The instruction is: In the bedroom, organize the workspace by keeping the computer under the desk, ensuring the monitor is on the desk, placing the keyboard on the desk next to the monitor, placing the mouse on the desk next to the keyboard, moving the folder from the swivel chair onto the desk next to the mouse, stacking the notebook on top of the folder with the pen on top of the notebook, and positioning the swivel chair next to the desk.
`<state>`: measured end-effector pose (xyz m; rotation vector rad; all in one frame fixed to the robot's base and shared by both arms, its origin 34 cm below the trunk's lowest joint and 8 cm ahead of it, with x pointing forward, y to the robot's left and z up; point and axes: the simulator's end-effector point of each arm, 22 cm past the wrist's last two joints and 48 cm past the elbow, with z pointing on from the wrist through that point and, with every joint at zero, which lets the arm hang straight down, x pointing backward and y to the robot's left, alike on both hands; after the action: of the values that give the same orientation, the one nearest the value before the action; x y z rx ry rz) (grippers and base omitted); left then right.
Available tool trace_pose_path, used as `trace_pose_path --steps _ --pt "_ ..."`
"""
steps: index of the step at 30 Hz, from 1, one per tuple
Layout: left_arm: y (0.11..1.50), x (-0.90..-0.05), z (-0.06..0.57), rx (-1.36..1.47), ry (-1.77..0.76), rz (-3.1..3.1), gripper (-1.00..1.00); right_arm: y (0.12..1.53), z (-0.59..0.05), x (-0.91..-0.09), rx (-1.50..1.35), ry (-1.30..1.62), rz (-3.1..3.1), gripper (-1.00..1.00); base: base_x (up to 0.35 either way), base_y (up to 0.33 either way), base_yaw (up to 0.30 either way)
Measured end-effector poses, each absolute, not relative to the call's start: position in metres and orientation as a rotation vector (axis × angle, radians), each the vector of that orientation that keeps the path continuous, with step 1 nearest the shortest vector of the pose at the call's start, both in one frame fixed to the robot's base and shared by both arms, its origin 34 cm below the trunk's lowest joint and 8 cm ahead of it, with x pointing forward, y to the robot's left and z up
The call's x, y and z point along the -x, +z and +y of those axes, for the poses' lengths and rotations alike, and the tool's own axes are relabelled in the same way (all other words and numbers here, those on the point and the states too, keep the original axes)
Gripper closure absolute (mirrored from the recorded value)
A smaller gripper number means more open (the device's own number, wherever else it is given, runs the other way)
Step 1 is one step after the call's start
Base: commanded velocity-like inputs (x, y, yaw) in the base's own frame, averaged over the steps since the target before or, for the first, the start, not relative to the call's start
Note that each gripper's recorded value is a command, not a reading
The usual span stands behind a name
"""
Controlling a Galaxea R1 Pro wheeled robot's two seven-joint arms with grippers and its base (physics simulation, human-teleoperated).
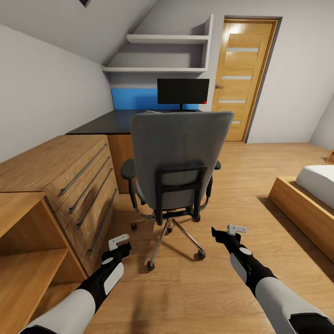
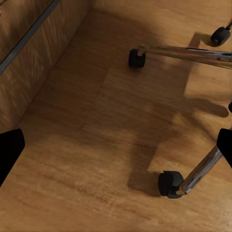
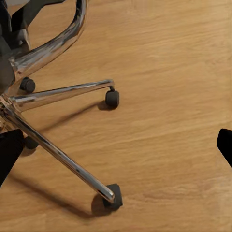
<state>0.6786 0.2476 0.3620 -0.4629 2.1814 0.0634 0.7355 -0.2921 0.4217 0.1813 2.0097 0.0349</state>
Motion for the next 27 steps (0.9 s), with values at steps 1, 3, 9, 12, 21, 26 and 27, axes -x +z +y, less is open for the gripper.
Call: trace_pose_path --steps 1,3,9,12,21,26,27 --pt "0.359 -0.676 0.247 0.457 0.069 2.189 -1.0 0.423 -0.291 -0.736 -0.177 0.033 2.0 -1.0 0.0 0.0 0.0" --pt "0.356 -0.674 0.247 0.451 0.073 2.196 -1.0 0.424 -0.291 -0.736 -0.174 0.032 1.997 -1.0 0.0 0.0 0.0" --pt "0.344 -0.663 0.236 0.327 0.109 2.234 -1.0 0.425 -0.288 -0.736 -0.129 0.015 1.988 -1.0 0.129 0.0 0.0" --pt "0.343 -0.663 0.234 0.305 0.112 2.236 -1.0 0.425 -0.288 -0.736 -0.109 0.007 1.988 -1.0 0.262 0.0 0.0" --pt "0.341 -0.662 0.231 0.282 0.117 2.24 -1.0 0.424 -0.286 -0.736 -0.081 -0.004 1.991 -1.0 0.125 0.0 0.0" --pt "0.341 -0.661 0.231 0.28 0.117 2.241 -1.0 0.425 -0.286 -0.736 -0.073 -0.006 1.99 -1.0 0.173 -0.037 0.0" --pt "0.341 -0.661 0.231 0.28 0.117 2.241 -1.0 0.425 -0.285 -0.736 -0.068 -0.006 1.99 -1.0 0.251 -0.065 0.0"
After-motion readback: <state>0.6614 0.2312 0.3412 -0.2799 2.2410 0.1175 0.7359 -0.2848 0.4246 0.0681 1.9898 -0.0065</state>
